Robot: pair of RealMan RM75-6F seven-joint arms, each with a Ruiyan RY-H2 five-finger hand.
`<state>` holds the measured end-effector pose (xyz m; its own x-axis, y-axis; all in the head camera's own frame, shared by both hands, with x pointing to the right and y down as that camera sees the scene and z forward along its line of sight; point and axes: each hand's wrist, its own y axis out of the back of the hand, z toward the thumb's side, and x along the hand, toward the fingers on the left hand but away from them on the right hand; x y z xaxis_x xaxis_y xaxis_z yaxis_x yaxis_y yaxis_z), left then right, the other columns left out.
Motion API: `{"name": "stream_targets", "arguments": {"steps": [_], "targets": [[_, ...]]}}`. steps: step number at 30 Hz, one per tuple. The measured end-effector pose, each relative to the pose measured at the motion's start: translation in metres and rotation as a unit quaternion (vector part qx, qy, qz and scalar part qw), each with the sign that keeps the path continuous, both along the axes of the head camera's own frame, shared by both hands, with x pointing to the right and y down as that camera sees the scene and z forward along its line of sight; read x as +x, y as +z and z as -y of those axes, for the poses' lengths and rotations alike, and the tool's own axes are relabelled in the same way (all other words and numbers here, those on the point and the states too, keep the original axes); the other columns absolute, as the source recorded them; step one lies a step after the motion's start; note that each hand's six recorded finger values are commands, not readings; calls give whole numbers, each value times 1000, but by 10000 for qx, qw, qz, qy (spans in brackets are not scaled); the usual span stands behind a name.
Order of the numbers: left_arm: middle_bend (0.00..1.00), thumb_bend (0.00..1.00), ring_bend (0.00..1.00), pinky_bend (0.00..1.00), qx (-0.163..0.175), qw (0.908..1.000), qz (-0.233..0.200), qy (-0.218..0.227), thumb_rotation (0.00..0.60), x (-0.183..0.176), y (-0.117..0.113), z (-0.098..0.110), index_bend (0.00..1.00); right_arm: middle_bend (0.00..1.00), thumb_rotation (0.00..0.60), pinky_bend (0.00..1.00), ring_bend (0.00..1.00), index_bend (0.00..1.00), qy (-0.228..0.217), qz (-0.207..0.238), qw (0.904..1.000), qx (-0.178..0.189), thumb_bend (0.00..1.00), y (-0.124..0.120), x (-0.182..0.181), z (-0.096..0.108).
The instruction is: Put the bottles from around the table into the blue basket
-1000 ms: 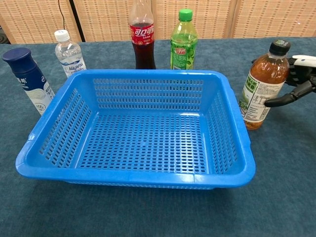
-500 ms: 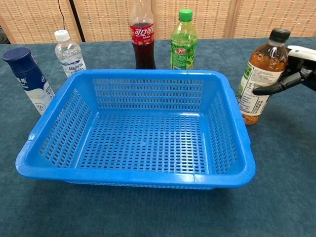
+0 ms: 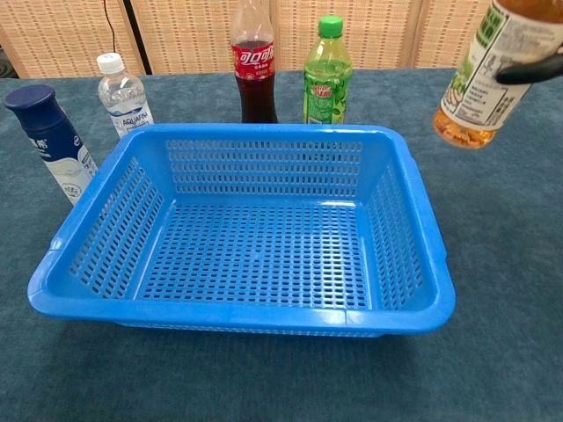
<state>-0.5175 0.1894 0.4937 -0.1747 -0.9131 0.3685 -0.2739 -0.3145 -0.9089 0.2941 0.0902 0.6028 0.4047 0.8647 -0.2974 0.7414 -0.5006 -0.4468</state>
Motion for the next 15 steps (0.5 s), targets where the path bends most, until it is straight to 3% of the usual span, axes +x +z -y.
{"name": "stream_targets", "arguments": {"steps": [7, 15], "targets": [[0, 0, 0, 0, -23, 10000, 30, 45, 600, 3, 2, 0, 0, 741, 600, 590, 513, 643, -492, 243, 9985, 64, 169, -39, -38, 0], [0, 0, 0, 0, -58, 10000, 65, 48, 600, 4, 5, 1, 0, 742, 600, 590, 513, 644, -1361, 454, 9884, -495, 169, -26, -99, -19]]}}
